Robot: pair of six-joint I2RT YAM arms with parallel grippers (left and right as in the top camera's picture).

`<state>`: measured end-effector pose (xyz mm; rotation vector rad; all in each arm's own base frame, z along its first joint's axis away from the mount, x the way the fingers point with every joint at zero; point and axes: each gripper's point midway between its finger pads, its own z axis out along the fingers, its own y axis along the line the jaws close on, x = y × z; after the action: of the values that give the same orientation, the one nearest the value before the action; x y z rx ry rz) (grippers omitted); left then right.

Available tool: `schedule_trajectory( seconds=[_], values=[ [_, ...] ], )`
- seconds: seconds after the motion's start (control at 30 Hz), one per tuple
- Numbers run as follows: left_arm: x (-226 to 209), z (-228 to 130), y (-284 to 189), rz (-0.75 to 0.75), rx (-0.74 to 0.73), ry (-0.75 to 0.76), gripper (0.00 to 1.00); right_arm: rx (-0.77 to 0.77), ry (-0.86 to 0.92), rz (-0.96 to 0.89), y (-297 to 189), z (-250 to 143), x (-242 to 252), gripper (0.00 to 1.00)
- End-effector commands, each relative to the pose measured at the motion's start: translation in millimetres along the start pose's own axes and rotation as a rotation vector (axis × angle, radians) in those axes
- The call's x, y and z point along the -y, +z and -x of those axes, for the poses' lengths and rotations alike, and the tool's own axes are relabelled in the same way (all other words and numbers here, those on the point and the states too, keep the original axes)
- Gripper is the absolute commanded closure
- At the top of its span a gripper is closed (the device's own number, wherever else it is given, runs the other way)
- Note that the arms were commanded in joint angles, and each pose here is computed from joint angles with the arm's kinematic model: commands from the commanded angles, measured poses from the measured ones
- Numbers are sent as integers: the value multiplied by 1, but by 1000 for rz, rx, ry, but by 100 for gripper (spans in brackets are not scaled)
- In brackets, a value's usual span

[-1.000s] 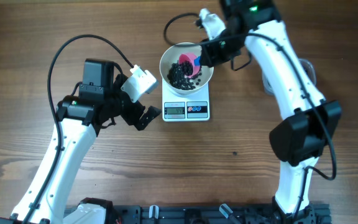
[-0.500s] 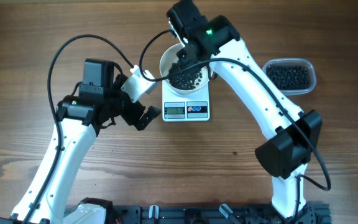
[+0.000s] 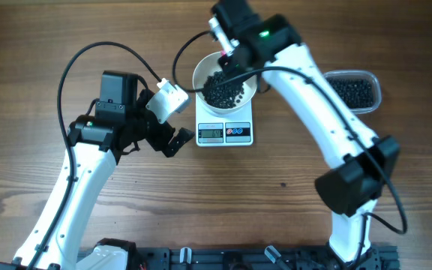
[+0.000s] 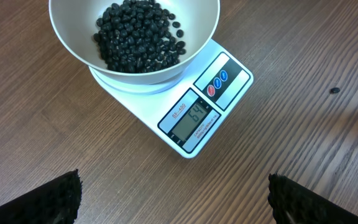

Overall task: Scoop item into bowl and weigh 150g on scale
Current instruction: 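Return the scoop right and lower it into the bean tub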

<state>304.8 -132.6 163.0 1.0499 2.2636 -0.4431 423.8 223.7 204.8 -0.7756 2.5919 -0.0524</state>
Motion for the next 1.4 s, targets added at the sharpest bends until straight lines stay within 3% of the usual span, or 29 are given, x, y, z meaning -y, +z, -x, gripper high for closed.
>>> schedule_trajectory(
  seconds=[0.0,0.17,0.57,0.73,1.07,1.37],
  values=[
    [3,4,-3,-3,15,29,0,140,97,131,-54,11,25,96],
    [3,4,-3,-3,15,29,0,131,264,104,-85,-25,96,96],
    [3,4,-3,-3,15,29,0,-202,626,-110,-90,-171,221,96],
    [3,4,-3,-3,15,29,0,-300,653,-141,-65,-202,229,96],
    [3,4,-3,-3,15,29,0,-304,616,-140,5,-219,229,96],
    [3,4,-3,-3,15,29,0,-340,489,-35,41,-218,182,96]
  ],
)
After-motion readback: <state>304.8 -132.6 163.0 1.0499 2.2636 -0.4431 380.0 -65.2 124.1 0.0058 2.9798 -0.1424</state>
